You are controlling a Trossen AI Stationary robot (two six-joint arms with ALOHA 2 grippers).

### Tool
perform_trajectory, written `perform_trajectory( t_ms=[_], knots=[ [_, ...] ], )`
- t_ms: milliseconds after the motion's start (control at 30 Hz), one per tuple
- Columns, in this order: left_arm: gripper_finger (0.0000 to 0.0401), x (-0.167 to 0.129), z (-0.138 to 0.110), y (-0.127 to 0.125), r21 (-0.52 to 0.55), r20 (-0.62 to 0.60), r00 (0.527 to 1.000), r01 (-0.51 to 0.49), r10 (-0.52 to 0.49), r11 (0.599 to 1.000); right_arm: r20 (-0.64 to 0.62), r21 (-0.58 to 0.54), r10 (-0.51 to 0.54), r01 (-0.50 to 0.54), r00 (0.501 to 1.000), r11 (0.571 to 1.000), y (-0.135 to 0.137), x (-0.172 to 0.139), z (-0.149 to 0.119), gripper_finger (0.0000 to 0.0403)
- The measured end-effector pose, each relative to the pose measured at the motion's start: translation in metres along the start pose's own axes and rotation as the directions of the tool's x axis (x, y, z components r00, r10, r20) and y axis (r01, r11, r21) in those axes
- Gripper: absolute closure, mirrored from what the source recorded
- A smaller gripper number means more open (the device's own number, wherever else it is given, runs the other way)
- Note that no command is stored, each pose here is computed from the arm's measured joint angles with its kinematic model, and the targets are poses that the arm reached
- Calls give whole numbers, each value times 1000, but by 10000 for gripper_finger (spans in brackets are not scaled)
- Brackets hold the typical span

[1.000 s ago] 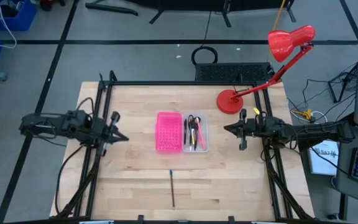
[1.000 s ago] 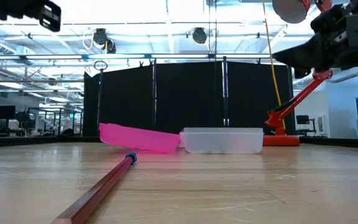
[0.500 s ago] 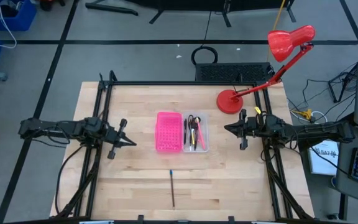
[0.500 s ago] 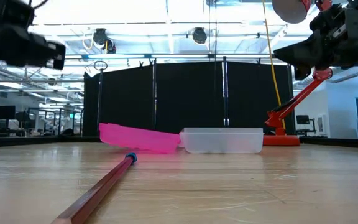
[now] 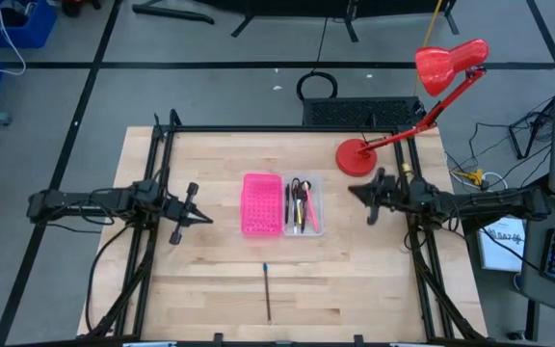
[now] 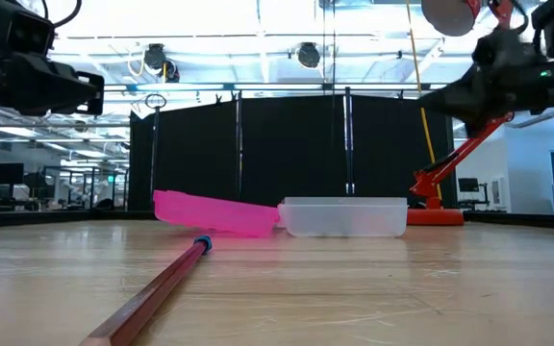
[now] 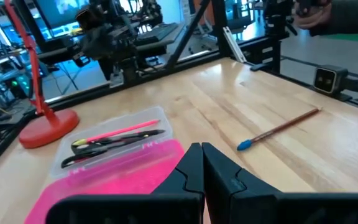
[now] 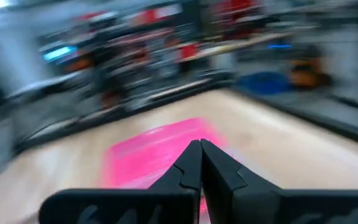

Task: Pick & place school supplies into a supply box
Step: Put the brown pencil into the supply box

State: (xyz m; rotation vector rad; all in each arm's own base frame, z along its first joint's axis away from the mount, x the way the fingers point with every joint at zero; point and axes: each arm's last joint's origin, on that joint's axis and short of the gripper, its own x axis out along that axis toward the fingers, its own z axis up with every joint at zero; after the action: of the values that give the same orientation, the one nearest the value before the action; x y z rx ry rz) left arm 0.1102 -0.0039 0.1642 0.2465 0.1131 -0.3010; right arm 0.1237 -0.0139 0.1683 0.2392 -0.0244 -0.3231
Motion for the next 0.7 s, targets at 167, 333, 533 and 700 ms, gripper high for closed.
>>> perform_trajectory(
  t_ms=[167, 333, 533, 700],
  knots=[
    [400, 0, 1, 1, -7, 5, 1000, -6, 6, 1000, 78, 132, -117, 106, 990, 986, -1, 2, 6, 403],
    [385, 0, -1, 4, -145, -30, 993, -120, 117, 982, 13, 107, -81, 80, 997, 991, 23, 13, 24, 403],
    [394, -1, -3, 6, -207, -72, 977, -213, 202, 955, -91, 7, -53, 53, 994, 999, 96, 49, 83, 403],
    [387, -1, -3, 7, -224, -78, 969, -247, 236, 943, -175, -42, -202, 197, 964, 979, 169, 86, 109, 403]
  ],
)
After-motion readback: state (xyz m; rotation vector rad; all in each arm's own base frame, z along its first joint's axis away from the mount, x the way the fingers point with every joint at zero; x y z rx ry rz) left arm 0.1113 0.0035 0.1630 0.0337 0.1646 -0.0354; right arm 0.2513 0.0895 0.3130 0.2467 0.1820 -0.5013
